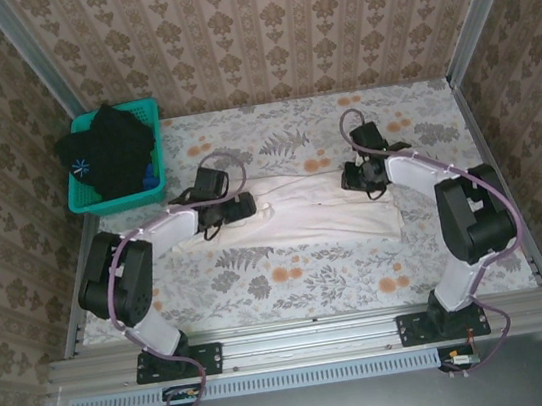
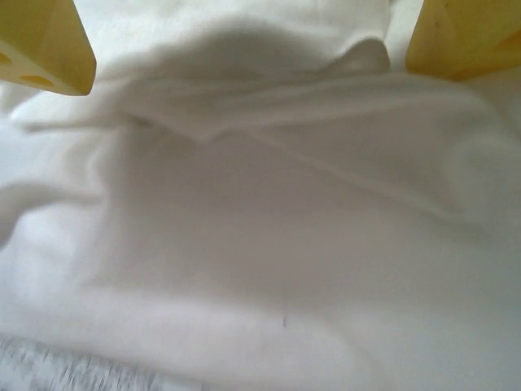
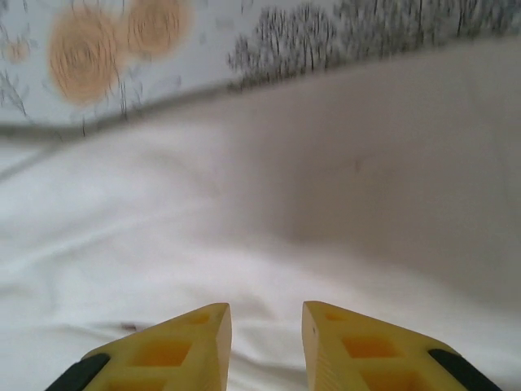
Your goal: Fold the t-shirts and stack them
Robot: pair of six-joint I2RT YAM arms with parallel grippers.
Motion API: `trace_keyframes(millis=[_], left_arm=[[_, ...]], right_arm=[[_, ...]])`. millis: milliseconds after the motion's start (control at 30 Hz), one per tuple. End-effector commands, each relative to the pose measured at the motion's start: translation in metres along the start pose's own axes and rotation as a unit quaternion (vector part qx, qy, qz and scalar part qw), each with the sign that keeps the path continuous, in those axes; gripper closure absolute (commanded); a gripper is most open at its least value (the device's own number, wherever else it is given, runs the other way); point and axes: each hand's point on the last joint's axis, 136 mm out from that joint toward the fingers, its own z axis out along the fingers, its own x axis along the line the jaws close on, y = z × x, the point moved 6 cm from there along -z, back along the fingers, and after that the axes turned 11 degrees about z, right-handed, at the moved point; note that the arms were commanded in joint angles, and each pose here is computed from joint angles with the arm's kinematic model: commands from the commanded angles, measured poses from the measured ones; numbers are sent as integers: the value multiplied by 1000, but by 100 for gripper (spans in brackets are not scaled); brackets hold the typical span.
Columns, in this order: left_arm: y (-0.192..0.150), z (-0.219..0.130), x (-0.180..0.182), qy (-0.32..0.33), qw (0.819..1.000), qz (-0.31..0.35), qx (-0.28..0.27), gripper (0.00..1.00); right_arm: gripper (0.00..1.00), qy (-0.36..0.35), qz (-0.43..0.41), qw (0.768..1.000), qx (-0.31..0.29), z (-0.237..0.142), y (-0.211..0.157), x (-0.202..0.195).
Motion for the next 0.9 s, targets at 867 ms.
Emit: trace_keyframes(millis=[867], left_arm=[[184,43,-24,-81,988,93,-89,0]], right_arm=[[37,-38,13,999,3,-58,-57,-11]])
